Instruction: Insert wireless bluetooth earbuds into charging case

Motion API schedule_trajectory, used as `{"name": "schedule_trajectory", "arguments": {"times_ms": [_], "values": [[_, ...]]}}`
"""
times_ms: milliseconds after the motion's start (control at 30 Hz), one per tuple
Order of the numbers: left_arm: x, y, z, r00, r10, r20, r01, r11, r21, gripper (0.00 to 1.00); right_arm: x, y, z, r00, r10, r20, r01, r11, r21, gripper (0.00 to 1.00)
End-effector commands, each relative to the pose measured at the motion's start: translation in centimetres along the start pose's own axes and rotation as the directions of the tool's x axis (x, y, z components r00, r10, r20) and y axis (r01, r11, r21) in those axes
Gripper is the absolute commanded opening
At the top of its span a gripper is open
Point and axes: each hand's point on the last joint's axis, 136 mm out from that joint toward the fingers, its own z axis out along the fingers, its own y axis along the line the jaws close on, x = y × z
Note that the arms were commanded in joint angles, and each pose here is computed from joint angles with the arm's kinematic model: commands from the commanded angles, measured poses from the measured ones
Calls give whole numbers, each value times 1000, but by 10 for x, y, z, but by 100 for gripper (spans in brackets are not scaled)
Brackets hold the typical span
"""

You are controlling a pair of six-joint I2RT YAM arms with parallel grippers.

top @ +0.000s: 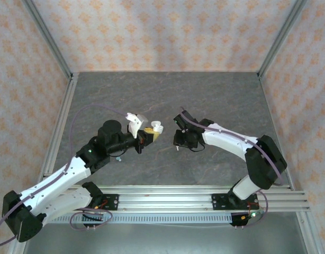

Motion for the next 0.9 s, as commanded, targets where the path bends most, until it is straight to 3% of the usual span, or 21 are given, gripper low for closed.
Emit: {"name": "schedule_trajectory", "arguments": {"times_ms": [0, 433, 867], "values": [[6, 2, -5, 1000, 24, -11, -24, 999, -24, 0, -2, -3, 2, 999, -8, -41, 8, 1000, 10, 36], [19, 5, -20, 1000, 20, -21, -22, 998, -56, 0, 3, -10, 34, 976, -83, -200, 113, 983, 143, 37], [26, 6, -22, 999, 16, -29, -18, 998, -64, 0, 10, 0, 50, 960, -137, -244, 185, 965, 186, 37]]}}
